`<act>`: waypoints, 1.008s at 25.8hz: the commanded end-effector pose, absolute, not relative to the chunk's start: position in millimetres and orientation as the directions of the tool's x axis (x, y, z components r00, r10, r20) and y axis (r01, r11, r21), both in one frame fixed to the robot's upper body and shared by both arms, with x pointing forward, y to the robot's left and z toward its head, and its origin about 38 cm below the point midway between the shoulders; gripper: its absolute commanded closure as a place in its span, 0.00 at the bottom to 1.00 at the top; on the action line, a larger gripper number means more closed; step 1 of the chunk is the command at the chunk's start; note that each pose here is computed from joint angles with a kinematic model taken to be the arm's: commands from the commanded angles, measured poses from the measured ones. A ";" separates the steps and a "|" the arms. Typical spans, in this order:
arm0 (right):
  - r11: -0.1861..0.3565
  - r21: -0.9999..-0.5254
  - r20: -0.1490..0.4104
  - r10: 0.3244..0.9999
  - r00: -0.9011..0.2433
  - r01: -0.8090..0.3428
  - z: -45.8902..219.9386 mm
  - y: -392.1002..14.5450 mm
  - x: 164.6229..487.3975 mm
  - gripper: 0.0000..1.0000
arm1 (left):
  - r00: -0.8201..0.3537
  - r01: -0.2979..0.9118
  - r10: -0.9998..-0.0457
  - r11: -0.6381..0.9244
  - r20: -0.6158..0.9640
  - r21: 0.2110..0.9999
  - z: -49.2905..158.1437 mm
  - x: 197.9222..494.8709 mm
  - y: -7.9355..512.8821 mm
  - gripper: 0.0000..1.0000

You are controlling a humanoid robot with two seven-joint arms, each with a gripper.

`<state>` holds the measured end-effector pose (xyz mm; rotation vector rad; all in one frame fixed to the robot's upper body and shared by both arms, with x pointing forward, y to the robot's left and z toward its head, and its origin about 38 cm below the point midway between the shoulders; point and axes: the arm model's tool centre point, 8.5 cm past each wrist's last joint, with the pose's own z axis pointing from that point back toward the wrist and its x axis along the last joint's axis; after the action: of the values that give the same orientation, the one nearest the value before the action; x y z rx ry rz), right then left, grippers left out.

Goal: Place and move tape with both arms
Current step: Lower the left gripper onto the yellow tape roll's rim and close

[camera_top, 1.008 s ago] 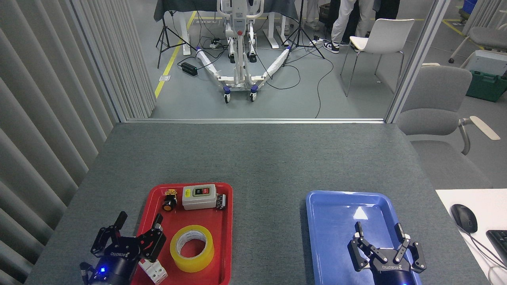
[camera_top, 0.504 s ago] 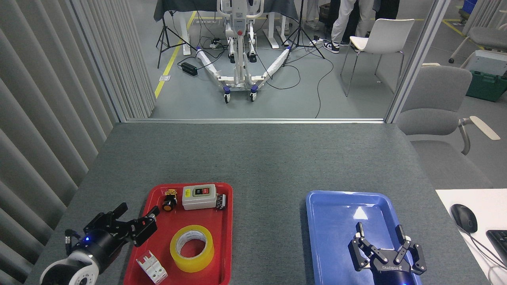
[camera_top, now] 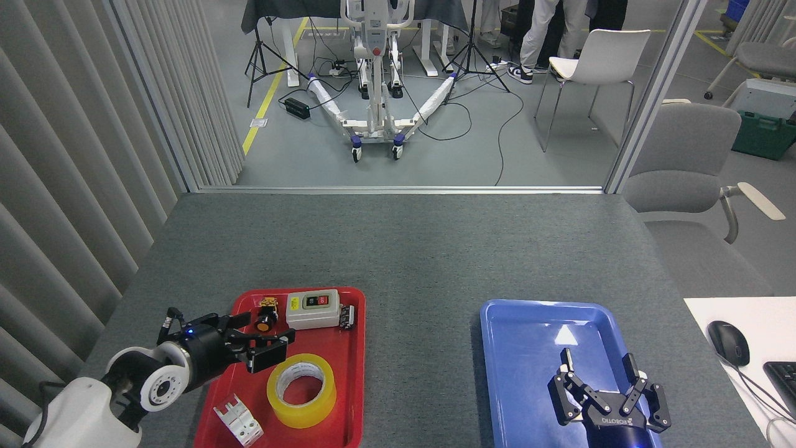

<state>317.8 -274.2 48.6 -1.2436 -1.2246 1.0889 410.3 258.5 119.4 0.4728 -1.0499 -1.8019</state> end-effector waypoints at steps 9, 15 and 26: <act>0.052 -0.996 0.057 0.996 0.066 0.072 49.6 -274.0 317.7 0.00 | -0.502 0.640 -0.861 -0.311 0.076 0.703 98.5 423.1 242.4 0.01; 0.052 -0.996 0.057 0.996 0.068 0.067 48.9 -274.2 317.2 0.00 | -0.461 0.694 -0.881 -0.280 0.110 0.664 87.3 427.5 250.9 0.01; 0.055 -0.996 0.060 0.996 0.069 0.064 48.0 -272.9 316.7 0.00 | -0.454 0.735 -0.887 -0.321 0.081 0.598 63.8 424.2 253.3 0.01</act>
<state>317.1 -273.4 48.5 -1.2461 -1.2294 1.0836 425.7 252.2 70.3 0.3250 -0.7260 -1.9230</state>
